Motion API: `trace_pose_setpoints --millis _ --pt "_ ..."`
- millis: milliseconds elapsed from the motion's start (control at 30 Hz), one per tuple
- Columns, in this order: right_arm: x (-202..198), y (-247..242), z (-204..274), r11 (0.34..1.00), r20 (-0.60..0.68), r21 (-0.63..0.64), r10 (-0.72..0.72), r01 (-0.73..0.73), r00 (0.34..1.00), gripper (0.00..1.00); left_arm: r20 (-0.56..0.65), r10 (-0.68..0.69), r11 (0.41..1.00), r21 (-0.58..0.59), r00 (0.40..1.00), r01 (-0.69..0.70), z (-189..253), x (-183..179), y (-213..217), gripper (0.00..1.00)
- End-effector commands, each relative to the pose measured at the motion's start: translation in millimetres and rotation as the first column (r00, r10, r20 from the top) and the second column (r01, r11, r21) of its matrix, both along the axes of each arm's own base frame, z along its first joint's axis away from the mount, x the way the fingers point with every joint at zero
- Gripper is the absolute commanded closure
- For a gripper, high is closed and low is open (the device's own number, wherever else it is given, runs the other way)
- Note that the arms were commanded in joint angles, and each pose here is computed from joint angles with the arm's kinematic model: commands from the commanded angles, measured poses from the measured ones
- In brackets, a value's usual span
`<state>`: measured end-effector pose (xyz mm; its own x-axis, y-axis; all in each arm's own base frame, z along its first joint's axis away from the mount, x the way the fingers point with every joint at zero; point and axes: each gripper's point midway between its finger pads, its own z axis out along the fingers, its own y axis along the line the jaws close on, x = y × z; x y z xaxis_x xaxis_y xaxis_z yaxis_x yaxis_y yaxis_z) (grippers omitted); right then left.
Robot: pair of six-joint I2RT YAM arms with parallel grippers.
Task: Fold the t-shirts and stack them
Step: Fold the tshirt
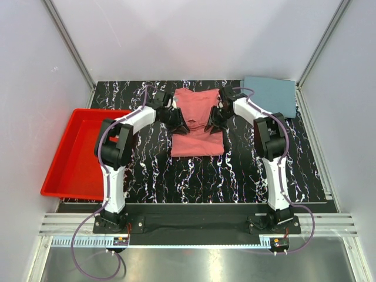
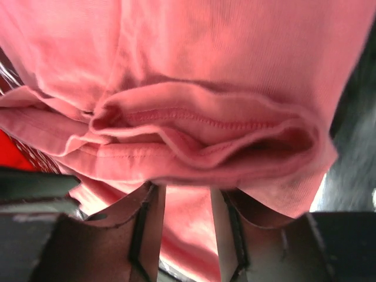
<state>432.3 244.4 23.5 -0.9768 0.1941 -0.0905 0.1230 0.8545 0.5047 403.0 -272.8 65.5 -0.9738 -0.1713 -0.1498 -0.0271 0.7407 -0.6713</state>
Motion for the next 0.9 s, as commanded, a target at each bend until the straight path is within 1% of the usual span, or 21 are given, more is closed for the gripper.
trace_pose_setpoints --millis 0,33,100,133,200,233,300,367,400,467,500,533,600,733,767,800,833,867 --pt "48.1 3.9 15.5 1.0 0.16 0.001 -0.013 0.013 0.987 0.58 0.115 0.019 0.999 -0.033 0.993 -0.015 26.7 26.1 -7.2 0.69" --pt "57.3 4.9 22.3 1.0 0.187 0.007 -0.015 0.014 0.982 0.59 0.12 0.018 1.0 -0.026 0.993 -0.015 26.7 25.9 -6.7 0.69" --pt "66.3 1.3 20.1 0.999 0.194 0.005 -0.033 0.033 0.98 0.61 0.129 0.016 1.0 -0.02 0.992 -0.013 27.3 26.7 -5.2 0.69" --pt "77.5 -3.5 27.0 0.998 0.214 0.014 -0.06 0.059 0.975 0.62 0.138 0.016 1.0 -0.015 0.99 -0.014 27.3 29.2 -4.2 0.69" --pt "84.2 -9.4 21.8 0.996 0.187 0.025 -0.084 0.081 0.979 0.65 0.142 0.016 1.0 -0.011 0.99 -0.015 27.8 32.8 -4.1 0.69" --pt "89.6 -10.3 27.2 0.995 0.188 0.039 -0.094 0.089 0.978 0.66 0.13 0.01 1.0 -0.002 0.992 -0.009 22.3 32.9 -3.9 0.69" --pt "96.4 -17.0 18.9 0.991 0.162 0.06 -0.125 0.117 0.979 0.66 0.141 0.006 1.0 -0.008 0.99 -0.005 26.2 40.4 -7.9 0.69" --pt "107.7 -20.0 22.6 0.985 0.153 0.105 -0.15 0.135 0.977 0.66 0.134 0.014 1.0 -0.012 0.991 -0.013 21.2 47.1 -10.2 0.69" --pt "110.3 -19.9 13.7 0.983 0.134 0.12 -0.157 0.141 0.978 0.66 0.152 0.02 1.0 -0.021 0.988 -0.017 26.9 54.5 -12.8 0.69" --pt "124.2 -16.9 19.3 0.972 0.151 0.178 -0.184 0.157 0.971 0.65 0.147 0.03 0.999 -0.035 0.989 -0.025 21.6 62.7 -17.4 0.69" --pt "126.9 -15.8 11.5 0.969 0.142 0.191 -0.185 0.157 0.972 0.65 0.173 0.033 0.998 -0.051 0.984 -0.025 28.2 72.0 -21.4 0.69" --pt "136.6 -12.4 21.1 0.965 0.174 0.218 -0.183 0.144 0.968 0.65 0.162 0.035 0.998 -0.06 0.986 -0.025 22.0 74.6 -24.0 0.69" --pt "139.2 -11.9 13.7 0.968 0.163 0.214 -0.169 0.132 0.972 0.64 0.189 0.038 0.996 -0.086 0.981 -0.022 27.2 84.1 -29.4 0.68" --pt "135.8 -21.2 49.1 0.974 0.19 0.193 -0.158 0.121 0.969 0.6 0.222 0.026 0.992 -0.128 0.975 0.002 35.9 89.8 -35.1 0.67" --pt "136.4 -27.6 70.3 0.978 0.237 0.173 -0.156 0.117 0.959 0.58 0.224 0.021 0.991 -0.134 0.974 0.009 36.4 88.9 -35.8 0.67" --pt "130.3 -30.2 75.4 0.982 0.234 0.153 -0.147 0.113 0.961 0.54 0.227 0.018 0.99 -0.138 0.974 0.013 37.0 88.4 -35.5 0.66" --pt "125.8 -34.1 78.3 0.986 0.24 0.134 -0.134 0.103 0.961 0.53 0.223 0.016 0.99 -0.139 0.975 0.016 36.6 86.1 -33.6 0.66" --pt "120.0 -33.3 96.0 0.985 0.253 0.148 -0.127 0.091 0.959 0.53 0.221 0.016 0.99 -0.138 0.975 0.015 35.6 85.3 -32.3 0.66"
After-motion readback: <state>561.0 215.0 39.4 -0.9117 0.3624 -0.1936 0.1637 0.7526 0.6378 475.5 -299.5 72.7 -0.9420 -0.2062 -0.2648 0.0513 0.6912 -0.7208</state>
